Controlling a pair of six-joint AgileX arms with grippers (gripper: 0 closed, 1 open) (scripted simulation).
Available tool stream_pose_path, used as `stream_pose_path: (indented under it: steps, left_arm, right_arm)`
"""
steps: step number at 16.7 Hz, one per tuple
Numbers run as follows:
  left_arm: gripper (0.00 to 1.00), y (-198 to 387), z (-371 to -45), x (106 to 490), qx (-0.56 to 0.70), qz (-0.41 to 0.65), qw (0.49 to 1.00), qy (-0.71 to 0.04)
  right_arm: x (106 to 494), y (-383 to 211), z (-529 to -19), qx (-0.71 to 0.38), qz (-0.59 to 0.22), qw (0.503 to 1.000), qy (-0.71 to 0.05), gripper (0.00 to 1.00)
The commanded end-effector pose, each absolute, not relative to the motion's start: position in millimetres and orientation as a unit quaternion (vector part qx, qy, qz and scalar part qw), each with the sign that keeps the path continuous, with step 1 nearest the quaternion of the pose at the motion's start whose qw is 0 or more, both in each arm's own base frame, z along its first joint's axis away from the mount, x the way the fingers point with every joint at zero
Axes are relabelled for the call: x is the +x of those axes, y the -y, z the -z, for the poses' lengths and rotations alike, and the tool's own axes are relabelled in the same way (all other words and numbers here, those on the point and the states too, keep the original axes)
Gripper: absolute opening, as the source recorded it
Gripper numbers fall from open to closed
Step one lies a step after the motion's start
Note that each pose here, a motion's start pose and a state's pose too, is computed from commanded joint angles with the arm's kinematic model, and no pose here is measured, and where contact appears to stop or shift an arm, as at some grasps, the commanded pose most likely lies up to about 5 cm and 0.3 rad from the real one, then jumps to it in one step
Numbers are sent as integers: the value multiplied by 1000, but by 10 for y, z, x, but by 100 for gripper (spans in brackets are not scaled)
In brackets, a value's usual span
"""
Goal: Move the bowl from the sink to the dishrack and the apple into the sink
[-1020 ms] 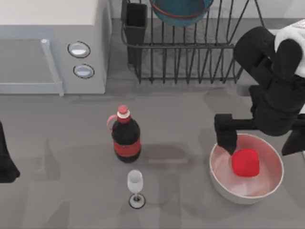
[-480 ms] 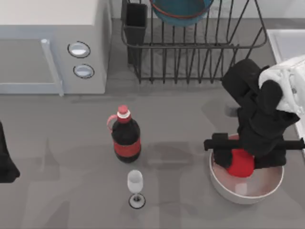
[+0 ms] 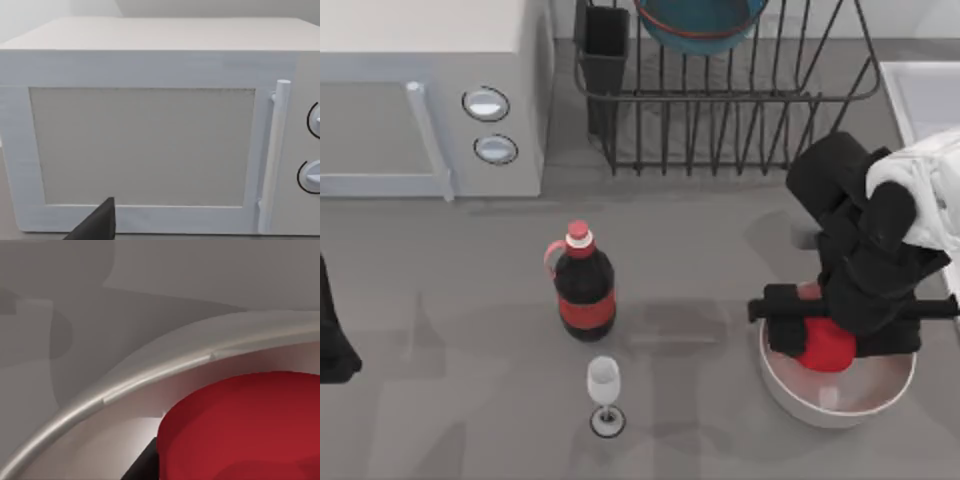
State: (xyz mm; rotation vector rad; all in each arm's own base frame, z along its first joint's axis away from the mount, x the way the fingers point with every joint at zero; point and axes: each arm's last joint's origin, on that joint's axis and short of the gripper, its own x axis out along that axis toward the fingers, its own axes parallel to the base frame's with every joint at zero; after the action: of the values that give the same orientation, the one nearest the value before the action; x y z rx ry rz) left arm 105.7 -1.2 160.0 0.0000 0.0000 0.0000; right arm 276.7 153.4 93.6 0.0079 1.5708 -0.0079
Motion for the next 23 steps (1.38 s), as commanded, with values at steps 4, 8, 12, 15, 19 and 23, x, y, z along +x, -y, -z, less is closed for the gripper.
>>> stream_pose_path:
  steps: [4, 8, 12, 15, 19, 23]
  left_arm:
    - [100, 12, -1600, 1057, 0, 0, 1000, 0]
    - [100, 12, -1600, 1057, 0, 0, 1000, 0]
    - [100, 12, -1600, 1057, 0, 0, 1000, 0]
    - [100, 12, -1600, 1057, 0, 0, 1000, 0]
    - [100, 12, -1600, 1057, 0, 0, 1000, 0]
    - [100, 12, -1600, 1057, 0, 0, 1000, 0]
  right_arm:
    - [2767, -1534, -936, 4, 4, 707, -707, 62]
    - [2767, -1534, -936, 4, 4, 707, -707, 32]
    - [2767, -1534, -936, 4, 4, 707, -707, 2]
    - [2767, -1534, -936, 4, 4, 707, -707, 0]
    - [2767, -1534, -936, 4, 4, 707, -707, 0]
    - [2725, -1595, -1355, 9, -18, 730, -683, 0]
